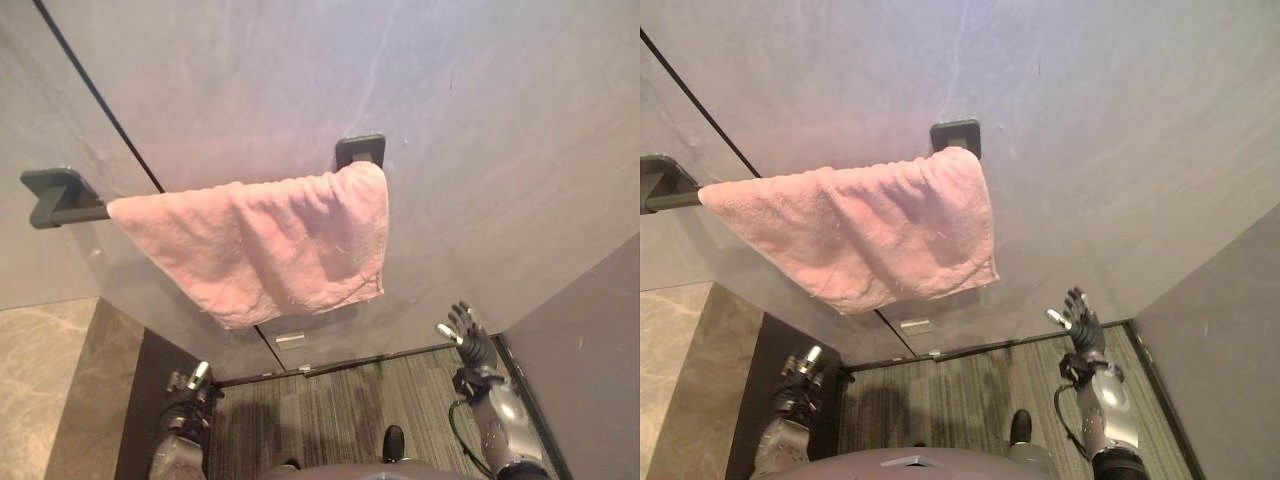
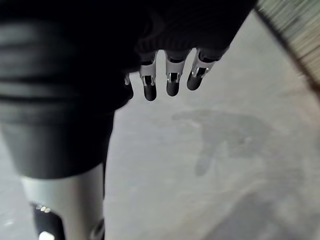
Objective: Organize washtable
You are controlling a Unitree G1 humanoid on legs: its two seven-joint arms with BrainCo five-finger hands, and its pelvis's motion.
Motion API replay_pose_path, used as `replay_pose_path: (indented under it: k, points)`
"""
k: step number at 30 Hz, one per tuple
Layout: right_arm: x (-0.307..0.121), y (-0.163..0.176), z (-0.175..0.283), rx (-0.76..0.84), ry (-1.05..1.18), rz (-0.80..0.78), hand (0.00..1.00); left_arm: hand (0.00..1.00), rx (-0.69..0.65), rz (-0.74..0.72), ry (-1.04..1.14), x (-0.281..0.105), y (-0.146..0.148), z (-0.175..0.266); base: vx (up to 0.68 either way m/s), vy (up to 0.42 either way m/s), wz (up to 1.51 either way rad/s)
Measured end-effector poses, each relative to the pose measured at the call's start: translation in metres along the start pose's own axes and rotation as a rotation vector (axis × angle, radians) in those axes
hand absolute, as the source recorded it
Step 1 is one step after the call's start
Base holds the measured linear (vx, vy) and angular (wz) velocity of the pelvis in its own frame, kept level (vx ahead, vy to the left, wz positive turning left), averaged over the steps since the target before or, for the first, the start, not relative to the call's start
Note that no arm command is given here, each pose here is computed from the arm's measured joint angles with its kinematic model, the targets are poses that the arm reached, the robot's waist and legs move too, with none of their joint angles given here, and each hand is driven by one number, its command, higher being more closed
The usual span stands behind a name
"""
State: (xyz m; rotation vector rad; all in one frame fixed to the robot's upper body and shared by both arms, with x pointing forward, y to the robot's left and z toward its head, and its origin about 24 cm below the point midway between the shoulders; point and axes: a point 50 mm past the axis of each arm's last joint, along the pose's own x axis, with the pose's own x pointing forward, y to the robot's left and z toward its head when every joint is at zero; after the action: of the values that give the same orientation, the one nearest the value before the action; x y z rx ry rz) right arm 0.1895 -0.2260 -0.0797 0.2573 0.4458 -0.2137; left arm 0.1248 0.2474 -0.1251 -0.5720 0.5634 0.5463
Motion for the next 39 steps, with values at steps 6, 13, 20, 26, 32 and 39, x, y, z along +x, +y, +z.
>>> replay_pose_path:
  k: [6, 13, 20, 26, 32, 39]
  points:
    - [-0.034, -0.044, -0.078, 0.001, 0.374, -0.256, 0.0, 0.0, 0.162, 0.084, 0.286, -0.019, 0.011, -0.058, 0.0, 0.0, 0.0]
    - [-0.077, -0.074, -0.116, 0.043, 0.607, -0.49, 0.0, 0.0, 0.199, 0.211, 0.425, -0.034, 0.025, -0.082, 0.0, 0.001, -0.02]
    - [-0.086, -0.075, -0.123, 0.115, 0.619, -0.575, 0.0, 0.0, 0.213, 0.251, 0.445, -0.039, 0.029, -0.087, 0.0, 0.008, -0.08]
    - [-0.068, -0.062, -0.115, 0.103, 0.574, -0.531, 0.0, 0.0, 0.218, 0.254, 0.434, -0.038, 0.022, -0.089, 0.04, -0.05, 0.0]
    - [-0.027, -0.037, -0.082, 0.022, 0.443, -0.4, 0.0, 0.0, 0.146, 0.252, 0.334, -0.029, 0.01, -0.077, -0.09, -0.145, 0.33]
    - [-0.027, -0.054, -0.07, 0.081, 0.371, -0.487, 0.0, 0.0, 0.071, 0.278, 0.416, -0.039, 0.009, -0.095, 0.04, -0.053, 0.71]
